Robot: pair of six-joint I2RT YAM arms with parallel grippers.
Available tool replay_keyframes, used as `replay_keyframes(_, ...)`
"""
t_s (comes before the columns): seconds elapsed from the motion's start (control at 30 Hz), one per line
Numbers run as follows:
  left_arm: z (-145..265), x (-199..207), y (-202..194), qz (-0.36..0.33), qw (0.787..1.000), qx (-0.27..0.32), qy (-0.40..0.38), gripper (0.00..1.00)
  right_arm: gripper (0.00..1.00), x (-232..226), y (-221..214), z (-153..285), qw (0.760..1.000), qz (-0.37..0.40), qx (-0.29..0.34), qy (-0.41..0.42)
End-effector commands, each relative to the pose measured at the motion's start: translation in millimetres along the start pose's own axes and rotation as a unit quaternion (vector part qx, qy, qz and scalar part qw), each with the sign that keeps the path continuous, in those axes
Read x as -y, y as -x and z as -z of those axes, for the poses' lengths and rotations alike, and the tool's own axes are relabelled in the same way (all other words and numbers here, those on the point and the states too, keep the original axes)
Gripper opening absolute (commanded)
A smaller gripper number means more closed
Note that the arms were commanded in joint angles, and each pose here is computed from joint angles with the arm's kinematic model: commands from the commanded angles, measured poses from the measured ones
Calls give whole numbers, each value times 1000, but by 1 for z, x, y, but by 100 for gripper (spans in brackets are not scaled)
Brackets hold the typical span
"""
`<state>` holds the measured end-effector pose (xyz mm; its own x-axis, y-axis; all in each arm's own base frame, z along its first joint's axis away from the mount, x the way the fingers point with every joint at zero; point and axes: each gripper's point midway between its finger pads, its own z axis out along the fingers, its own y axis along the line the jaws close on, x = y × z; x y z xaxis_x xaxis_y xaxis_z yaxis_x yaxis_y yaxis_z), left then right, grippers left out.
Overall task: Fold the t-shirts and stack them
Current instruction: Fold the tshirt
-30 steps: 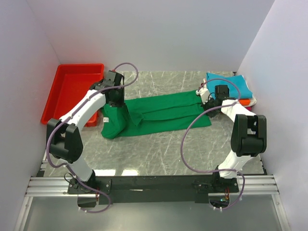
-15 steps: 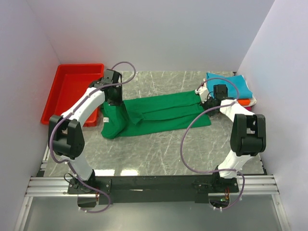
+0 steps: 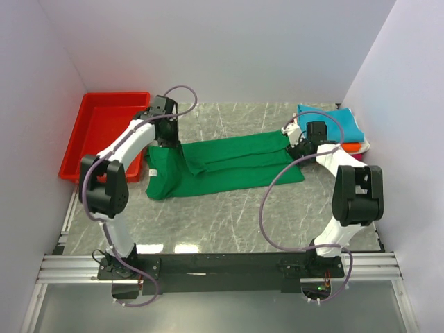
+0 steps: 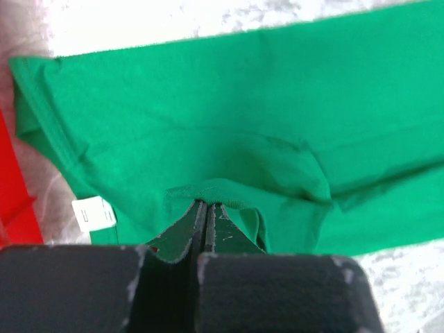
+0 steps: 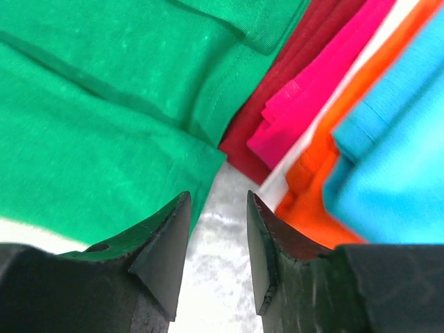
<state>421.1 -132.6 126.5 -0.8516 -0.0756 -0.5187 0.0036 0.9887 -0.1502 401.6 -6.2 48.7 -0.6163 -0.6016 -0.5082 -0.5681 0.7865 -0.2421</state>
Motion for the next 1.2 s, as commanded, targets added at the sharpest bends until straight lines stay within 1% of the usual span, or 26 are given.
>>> replay_keyframes(0.0,-11,1,26,3,1000,21,-8,0,45,7,22,25,999,6,45,-26)
replay_keyframes(0.13,-27,0,42,5,1000,21,-5,1,46,-1,21,34,998,8,54,-19)
replay_keyframes(0.23,-46,-1,35,6,1000,-7,-4,1,47,-5,23,41,998,12,62,-14)
replay_keyframes(0.27,-48,1,38,6,1000,-6,-5,2,48,-5,24,45,998,13,66,-15)
replay_keyframes(0.33,-54,-3,38,12,1000,-9,0,10,48,-8,25,46,997,15,69,-12)
replay_keyframes(0.37,-56,-4,38,14,1000,-10,1,17,48,-10,26,49,997,18,73,-9)
replay_keyframes(0.4,-58,-5,37,17,1000,-13,3,33,49,-12,26,49,997,19,73,-7)
replay_keyframes(0.43,-57,-5,40,19,1000,-11,3,42,49,-12,26,50,997,20,74,-6)
replay_keyframes(0.53,-52,-4,43,22,1000,-14,3,62,50,-23,31,51,996,35,78,7)
replay_keyframes(0.57,-50,-9,47,23,1000,-7,18,64,50,-27,33,54,996,43,81,12)
replay_keyframes(0.67,-24,-10,69,27,999,39,26,66,50,-55,44,59,991,87,91,49)
replay_keyframes(0.7,0,-8,82,28,997,70,20,66,50,-69,51,62,986,104,107,77)
replay_keyframes(0.73,5,-7,81,28,996,83,16,66,50,-89,63,66,978,132,125,105)
replay_keyframes(0.77,15,-4,81,29,995,94,4,66,50,-105,63,69,969,165,127,132)
replay_keyframes(0.8,46,1,89,29,991,131,-15,66,50,-123,73,75,957,188,148,164)
replay_keyframes(0.83,42,-3,65,30,993,114,-18,65,50,-149,82,77,941,232,158,191)
replay_keyframes(0.87,50,1,66,34,989,137,-37,65,50,-164,85,79,932,250,161,208)
replay_keyframes(0.9,81,2,67,35,983,171,-50,65,50,-177,95,81,922,270,170,218)
replay_keyframes(0.93,72,-6,37,36,987,152,-43,65,50,-201,102,79,913,289,167,232)
replay_keyframes(0.97,79,-10,35,35,983,173,-42,65,50,-212,115,77,910,298,177,226)
replay_keyframes(1.0,107,-14,34,35,976,209,-44,66,50,-217,137,80,909,302,192,216)
replay_keyframes(1.03,99,-24,9,36,979,197,-32,67,50,-225,141,67,916,293,173,213)
replay_keyframes(1.07,106,-30,3,37,977,210,-25,68,54,-248,157,69,909,306,183,215)
replay_keyframes(1.1,132,-35,5,43,966,254,-23,74,55,-253,182,72,910,303,199,201)
replay_keyframes(1.13,126,-41,-16,41,968,246,-18,76,56,-266,186,58,918,289,183,199)
replay_keyframes(1.17,147,-45,-18,40,959,279,-23,78,56,-278,198,56,919,298,184,181)
